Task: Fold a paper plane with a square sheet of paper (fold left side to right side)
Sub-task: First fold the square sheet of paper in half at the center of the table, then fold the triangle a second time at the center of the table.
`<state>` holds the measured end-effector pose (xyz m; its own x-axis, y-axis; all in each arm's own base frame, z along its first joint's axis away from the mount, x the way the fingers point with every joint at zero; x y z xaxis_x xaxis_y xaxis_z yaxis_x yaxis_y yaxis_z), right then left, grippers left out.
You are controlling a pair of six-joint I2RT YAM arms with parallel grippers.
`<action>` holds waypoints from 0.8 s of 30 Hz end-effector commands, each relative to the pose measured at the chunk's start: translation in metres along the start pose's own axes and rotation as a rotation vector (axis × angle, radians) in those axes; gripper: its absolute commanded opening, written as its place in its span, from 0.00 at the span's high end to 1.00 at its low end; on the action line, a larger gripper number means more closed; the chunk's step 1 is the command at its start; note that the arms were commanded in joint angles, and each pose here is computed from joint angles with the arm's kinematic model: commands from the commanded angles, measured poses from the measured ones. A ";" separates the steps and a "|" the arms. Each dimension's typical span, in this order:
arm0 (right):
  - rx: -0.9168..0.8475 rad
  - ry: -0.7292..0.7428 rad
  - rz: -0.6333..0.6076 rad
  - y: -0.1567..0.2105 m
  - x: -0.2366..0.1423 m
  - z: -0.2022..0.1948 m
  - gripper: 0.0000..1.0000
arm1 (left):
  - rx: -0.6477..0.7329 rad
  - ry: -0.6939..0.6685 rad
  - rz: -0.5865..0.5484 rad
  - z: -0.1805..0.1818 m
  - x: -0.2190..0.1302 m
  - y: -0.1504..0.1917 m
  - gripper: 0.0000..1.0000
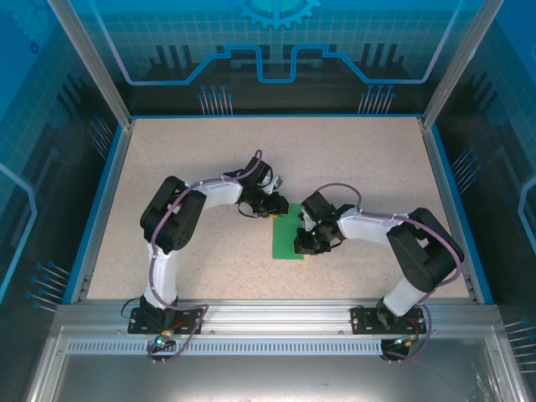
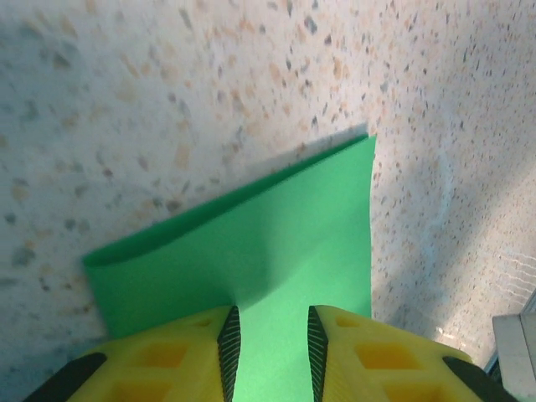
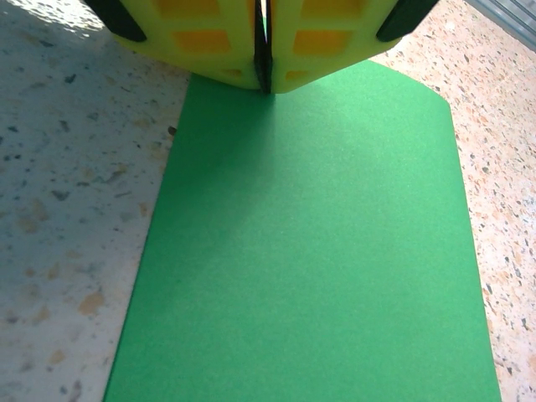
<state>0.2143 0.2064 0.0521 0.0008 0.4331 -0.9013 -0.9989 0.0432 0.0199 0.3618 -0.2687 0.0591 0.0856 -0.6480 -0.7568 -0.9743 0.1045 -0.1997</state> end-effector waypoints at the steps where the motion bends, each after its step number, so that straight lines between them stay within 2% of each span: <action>1: 0.047 0.212 0.093 0.029 0.014 -0.046 0.89 | -0.006 -0.109 -0.059 0.034 -0.003 -0.023 0.68; 9: 0.063 0.144 0.082 0.029 0.017 -0.039 0.88 | -0.028 -0.110 -0.086 0.044 -0.012 -0.041 0.68; 15: 0.029 -0.041 -0.010 0.010 0.010 -0.006 0.85 | 0.027 -0.064 -0.154 0.015 -0.048 -0.050 0.62; 18: -0.008 -0.094 -0.091 -0.002 -0.005 0.010 0.76 | 0.056 -0.043 -0.201 -0.004 -0.077 -0.046 0.60; 24: -0.058 -0.052 -0.274 -0.019 -0.049 0.010 0.48 | 0.027 0.022 -0.218 -0.024 -0.109 -0.001 0.60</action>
<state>0.2256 0.2063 0.0834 0.1799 0.5018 -0.8461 -0.9837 0.0912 -0.1551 0.3714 -0.2189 0.1513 0.3102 -0.6523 -0.6916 -0.9169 -0.0132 -0.3988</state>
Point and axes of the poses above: each hand's point on the last joint's axis, 136 mm out from that joint toward the fingers, its own x axis out along the fingers, its own z axis along the line the jaws close on, y = z × x, the point moved 5 cm from there along -x, back along the fingers, and after that the axes turned 6 degrees about x, right-handed, at the moved point
